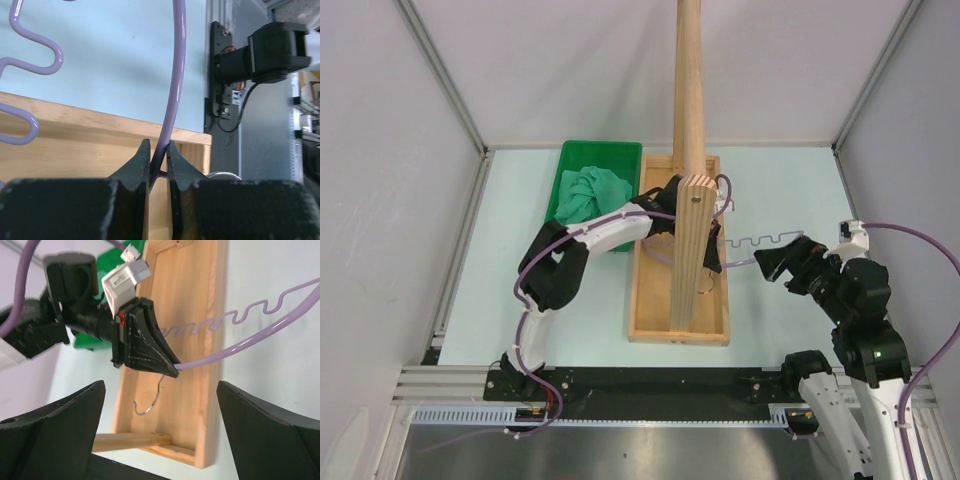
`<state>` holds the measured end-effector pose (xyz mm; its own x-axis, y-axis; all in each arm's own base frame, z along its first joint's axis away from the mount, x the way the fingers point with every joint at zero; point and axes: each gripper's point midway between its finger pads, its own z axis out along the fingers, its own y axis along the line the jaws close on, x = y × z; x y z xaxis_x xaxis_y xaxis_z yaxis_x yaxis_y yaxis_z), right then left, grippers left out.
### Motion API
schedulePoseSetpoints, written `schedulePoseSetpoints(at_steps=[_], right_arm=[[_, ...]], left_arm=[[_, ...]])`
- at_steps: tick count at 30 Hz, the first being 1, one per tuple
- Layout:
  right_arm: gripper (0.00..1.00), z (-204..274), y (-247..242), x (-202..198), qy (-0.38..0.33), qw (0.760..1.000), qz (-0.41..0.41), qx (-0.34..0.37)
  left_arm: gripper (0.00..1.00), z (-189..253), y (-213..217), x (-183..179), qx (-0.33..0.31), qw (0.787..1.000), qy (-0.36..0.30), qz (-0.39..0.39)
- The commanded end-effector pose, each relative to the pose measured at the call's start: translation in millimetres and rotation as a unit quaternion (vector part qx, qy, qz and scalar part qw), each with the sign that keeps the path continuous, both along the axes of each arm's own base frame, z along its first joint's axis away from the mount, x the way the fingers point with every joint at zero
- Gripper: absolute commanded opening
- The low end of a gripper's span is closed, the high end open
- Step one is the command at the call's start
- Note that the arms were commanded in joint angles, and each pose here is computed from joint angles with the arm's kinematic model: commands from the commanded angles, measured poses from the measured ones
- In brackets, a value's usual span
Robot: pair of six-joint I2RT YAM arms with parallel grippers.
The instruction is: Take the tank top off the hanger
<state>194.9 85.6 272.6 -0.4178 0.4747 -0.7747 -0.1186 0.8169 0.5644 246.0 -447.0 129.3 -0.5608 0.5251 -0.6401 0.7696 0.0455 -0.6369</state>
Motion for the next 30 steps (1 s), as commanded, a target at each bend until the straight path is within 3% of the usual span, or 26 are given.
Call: schedulePoseSetpoints(at_steps=[1, 5, 9, 14, 17, 21, 26, 30], right_arm=[[0.99, 13, -1, 8, 0.001, 0.994, -0.052, 0.092], [0.96, 2, 2, 17, 0.019, 0.977, -0.088, 0.191], [0.91, -9, -3, 21, 0.016, 0.969, -0.112, 0.22], [0.88, -32, -3, 26, 0.032, 0.969, -0.118, 0.216], [0.87, -30, 2, 33, 0.001, 0.969, -0.099, 0.227], [0.76, -29, 12, 40, -0.029, 0.967, -0.066, 0.245], [0.74, -25, 21, 48, -0.054, 0.964, -0.04, 0.256], [0.64, -19, 31, 47, -0.073, 0.96, -0.012, 0.269]], left_arm=[[0.0, 63, 10, -15, -0.026, 0.998, 0.054, -0.001], [0.0, 83, 12, -23, -0.043, 0.996, 0.073, -0.013], [0.0, 96, 14, -27, -0.051, 0.995, 0.08, -0.018], [0.0, 111, 19, -35, -0.066, 0.994, 0.084, -0.032], [0.0, 116, 21, -39, -0.069, 0.993, 0.089, -0.037], [0.0, 119, 24, -44, -0.072, 0.992, 0.09, -0.041], [0.0, 121, 26, -50, -0.073, 0.991, 0.097, -0.049], [0.0, 122, 24, -50, -0.075, 0.991, 0.098, -0.05]])
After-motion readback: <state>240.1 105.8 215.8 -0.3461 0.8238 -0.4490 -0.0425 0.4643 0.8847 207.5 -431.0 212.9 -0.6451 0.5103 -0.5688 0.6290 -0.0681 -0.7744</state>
